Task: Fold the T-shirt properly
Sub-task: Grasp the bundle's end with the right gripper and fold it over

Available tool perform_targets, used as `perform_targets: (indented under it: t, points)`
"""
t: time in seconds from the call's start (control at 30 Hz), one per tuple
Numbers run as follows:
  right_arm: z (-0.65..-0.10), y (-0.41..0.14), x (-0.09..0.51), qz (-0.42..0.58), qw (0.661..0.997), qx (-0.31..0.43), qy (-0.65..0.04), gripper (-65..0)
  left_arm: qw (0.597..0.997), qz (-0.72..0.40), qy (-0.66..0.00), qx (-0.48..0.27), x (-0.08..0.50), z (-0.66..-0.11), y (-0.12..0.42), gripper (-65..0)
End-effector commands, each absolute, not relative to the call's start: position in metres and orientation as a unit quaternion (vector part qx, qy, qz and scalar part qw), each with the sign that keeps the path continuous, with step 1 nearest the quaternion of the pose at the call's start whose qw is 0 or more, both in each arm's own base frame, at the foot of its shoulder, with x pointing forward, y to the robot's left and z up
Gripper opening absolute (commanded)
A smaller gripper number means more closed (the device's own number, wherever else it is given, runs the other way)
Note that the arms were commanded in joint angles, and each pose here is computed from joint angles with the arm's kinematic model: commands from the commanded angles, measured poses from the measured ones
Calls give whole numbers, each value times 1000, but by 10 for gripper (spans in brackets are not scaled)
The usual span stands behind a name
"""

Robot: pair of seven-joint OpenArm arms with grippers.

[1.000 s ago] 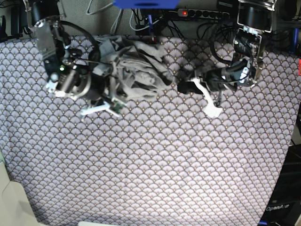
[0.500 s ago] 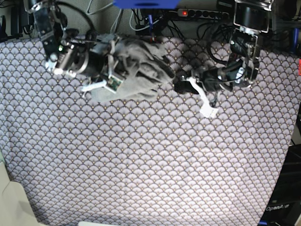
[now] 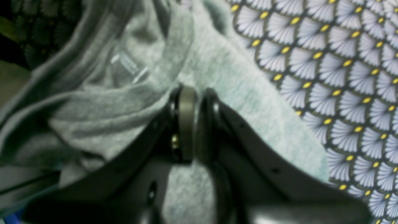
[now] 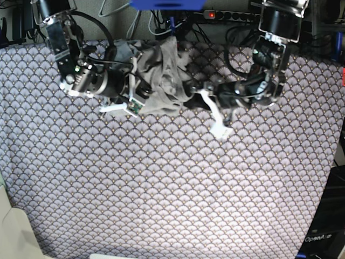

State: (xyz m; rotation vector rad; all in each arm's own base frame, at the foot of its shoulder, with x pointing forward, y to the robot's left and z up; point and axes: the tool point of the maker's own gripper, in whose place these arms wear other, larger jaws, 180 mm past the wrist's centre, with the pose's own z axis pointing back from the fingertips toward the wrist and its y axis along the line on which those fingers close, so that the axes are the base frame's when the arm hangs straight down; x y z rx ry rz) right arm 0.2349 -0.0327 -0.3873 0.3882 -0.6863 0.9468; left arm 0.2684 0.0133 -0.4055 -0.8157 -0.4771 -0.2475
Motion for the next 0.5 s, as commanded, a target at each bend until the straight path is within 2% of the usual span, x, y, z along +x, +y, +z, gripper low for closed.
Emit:
perform_targets:
  t: [0.0, 0.23, 0.47]
  points:
    - [-374, -33, 242, 450, 805, 178, -343, -599, 868, -139, -249, -406, 274, -388, 3, -650]
    - [-352, -47, 252, 486, 785, 105, -370, -602, 860, -193, -240, -406, 264, -382, -14, -650]
    - [-364, -59, 250, 498, 790, 53, -352, -602, 879, -179, -248, -367, 274, -388, 31, -650]
